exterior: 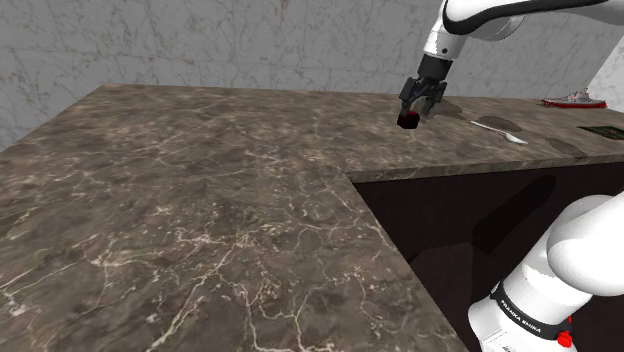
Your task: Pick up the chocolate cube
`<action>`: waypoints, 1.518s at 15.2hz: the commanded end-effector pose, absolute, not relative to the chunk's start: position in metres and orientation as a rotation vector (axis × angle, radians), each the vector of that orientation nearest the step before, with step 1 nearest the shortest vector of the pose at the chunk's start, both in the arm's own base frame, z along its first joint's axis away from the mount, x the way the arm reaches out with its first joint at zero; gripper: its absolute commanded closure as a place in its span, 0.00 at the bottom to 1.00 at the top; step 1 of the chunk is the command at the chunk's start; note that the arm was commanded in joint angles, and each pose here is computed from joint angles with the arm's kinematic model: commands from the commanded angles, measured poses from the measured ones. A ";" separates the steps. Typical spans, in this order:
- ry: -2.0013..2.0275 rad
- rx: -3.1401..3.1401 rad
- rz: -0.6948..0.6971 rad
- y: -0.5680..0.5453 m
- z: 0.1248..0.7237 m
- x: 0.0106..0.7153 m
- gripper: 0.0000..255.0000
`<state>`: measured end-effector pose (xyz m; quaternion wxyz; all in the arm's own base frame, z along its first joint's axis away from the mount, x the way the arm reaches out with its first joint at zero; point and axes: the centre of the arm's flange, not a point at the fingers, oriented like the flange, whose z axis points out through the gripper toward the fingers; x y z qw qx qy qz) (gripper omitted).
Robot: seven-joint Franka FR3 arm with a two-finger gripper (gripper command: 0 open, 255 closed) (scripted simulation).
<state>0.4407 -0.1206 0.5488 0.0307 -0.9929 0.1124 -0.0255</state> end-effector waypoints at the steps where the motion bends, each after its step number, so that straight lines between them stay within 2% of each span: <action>1: 0.346 -3.060 -0.079 -0.121 0.544 0.441 0.00; 2: 0.346 -3.060 -0.079 -0.121 0.543 0.440 1.00; 11: 0.346 -3.060 -0.079 -0.121 0.544 0.441 1.00; 23: 0.346 -3.060 -0.079 -0.121 0.607 0.441 1.00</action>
